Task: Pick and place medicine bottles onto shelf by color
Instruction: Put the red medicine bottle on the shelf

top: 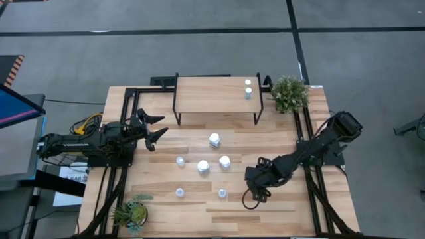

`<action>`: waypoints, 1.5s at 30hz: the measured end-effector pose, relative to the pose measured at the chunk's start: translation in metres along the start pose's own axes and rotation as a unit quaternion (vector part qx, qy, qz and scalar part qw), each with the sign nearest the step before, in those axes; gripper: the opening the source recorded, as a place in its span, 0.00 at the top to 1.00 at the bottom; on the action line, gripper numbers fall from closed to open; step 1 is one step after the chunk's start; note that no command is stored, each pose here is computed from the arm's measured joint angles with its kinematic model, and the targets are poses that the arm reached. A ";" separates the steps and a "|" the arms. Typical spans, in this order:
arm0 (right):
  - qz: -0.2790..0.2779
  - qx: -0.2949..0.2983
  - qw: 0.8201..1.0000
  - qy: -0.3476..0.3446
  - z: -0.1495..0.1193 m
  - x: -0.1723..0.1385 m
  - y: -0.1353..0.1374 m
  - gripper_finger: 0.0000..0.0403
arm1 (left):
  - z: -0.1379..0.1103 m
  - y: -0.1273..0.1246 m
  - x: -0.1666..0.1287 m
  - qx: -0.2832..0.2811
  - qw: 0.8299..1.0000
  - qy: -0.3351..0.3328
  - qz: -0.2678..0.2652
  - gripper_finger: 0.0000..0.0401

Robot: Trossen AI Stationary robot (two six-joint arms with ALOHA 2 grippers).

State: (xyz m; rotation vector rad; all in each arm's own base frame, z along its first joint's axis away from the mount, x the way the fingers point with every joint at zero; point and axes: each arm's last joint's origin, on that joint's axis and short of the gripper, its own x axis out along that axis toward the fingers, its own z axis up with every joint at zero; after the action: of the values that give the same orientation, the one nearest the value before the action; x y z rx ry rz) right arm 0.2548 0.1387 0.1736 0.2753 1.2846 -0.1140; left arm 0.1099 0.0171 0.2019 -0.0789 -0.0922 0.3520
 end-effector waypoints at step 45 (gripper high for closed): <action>0.019 0.037 0.999 -0.023 0.045 -0.021 -0.002 0.75 | 0.000 0.000 0.000 -0.001 1.000 0.001 -0.001 0.35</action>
State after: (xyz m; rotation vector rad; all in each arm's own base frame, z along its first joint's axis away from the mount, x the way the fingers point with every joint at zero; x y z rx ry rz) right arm 0.2904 0.1236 0.2050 0.3586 1.2310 -0.1349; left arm 0.1099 0.0170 0.2018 -0.0802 -0.0915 0.3496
